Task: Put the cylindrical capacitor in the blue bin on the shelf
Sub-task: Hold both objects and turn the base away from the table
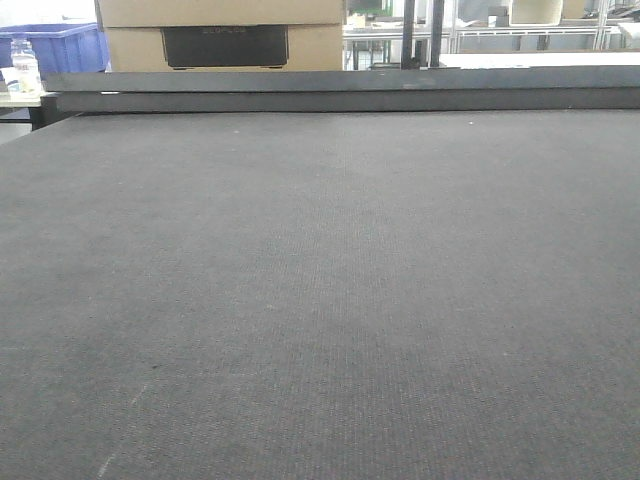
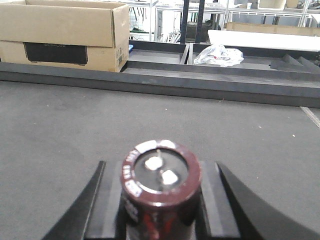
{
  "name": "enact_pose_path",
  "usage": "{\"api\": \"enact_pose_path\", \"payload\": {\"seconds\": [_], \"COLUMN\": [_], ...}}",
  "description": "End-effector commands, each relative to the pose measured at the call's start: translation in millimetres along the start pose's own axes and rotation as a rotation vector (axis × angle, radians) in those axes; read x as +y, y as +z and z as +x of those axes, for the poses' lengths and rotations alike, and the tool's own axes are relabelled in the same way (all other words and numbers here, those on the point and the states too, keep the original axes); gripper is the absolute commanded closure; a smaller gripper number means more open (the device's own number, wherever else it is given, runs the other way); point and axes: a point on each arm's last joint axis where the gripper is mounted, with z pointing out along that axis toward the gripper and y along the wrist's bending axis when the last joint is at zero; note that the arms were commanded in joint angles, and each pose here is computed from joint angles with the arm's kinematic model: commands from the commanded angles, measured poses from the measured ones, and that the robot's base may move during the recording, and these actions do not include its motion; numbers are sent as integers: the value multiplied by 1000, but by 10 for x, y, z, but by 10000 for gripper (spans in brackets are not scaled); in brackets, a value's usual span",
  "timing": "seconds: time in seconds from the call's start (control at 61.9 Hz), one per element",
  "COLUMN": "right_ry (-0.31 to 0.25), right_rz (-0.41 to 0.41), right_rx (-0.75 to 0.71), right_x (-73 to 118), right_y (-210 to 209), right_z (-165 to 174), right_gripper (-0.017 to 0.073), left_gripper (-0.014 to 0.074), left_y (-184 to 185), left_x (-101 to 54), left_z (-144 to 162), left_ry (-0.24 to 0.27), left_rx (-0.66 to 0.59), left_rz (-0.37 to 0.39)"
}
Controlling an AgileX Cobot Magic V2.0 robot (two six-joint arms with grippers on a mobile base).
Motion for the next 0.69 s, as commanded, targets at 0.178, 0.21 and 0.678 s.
{"api": "enact_pose_path", "payload": {"seconds": [0.178, 0.21, 0.678], "right_ry": [-12, -12, -12], "right_rz": [6, 6, 6], "right_rx": [-28, -28, -28], "right_x": [-6, -6, -6], "right_y": [-13, -13, -13], "right_z": [-21, -21, -21], "right_gripper": [721, 721, 721], "left_gripper": [704, 704, 704], "left_y": [-30, -30, -30], "left_x": [-1, -1, -1], "left_z": [-41, -41, -41], "left_ry": [7, 7, 7], "left_rx": [-43, -43, -43], "left_rz": [1, 1, 1]}}
